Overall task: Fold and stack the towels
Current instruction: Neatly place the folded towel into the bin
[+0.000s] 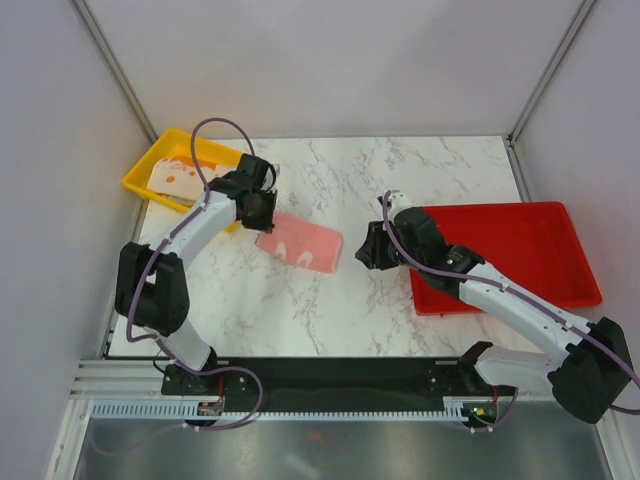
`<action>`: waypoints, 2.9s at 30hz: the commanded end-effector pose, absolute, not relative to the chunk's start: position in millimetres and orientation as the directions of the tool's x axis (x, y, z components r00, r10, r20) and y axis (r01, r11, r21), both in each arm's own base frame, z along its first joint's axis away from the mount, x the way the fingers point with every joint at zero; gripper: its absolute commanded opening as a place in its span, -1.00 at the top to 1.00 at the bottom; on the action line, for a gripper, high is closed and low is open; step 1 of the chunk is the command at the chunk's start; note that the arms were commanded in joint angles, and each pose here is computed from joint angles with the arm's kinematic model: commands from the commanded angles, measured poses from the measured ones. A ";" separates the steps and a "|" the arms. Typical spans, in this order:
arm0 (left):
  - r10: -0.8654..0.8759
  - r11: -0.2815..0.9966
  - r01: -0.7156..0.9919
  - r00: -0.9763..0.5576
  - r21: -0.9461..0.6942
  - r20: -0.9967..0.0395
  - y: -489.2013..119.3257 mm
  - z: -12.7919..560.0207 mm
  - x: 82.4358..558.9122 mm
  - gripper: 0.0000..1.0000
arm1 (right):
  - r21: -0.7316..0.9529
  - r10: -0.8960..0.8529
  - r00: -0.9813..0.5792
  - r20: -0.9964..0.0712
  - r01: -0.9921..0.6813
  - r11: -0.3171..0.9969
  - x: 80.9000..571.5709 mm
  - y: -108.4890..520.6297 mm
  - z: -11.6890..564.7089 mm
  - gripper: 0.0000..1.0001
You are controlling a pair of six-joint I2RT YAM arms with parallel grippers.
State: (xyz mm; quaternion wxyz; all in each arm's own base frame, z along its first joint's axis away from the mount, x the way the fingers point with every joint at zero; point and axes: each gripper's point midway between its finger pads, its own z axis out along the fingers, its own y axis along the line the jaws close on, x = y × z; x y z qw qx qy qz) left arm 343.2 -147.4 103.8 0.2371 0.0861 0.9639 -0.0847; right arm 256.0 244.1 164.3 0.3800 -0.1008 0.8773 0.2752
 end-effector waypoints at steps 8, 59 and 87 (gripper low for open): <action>0.244 0.957 0.141 -0.866 0.254 -0.437 -36.1 131.7 429.3 0.96 | 0.346 -0.001 -0.627 -0.779 -0.431 0.833 268.5 244.8 193.2 0.17; 0.232 0.847 -0.155 -0.753 0.509 -0.616 158.1 174.1 584.7 0.00 | 0.301 -0.207 -0.740 -0.639 -0.489 0.819 296.7 282.8 105.8 0.12; -0.061 0.984 0.089 -0.637 -0.152 -0.768 -27.1 249.5 520.7 -0.44 | 0.326 -0.080 -0.672 -0.736 -0.455 0.828 302.8 275.6 187.0 -0.96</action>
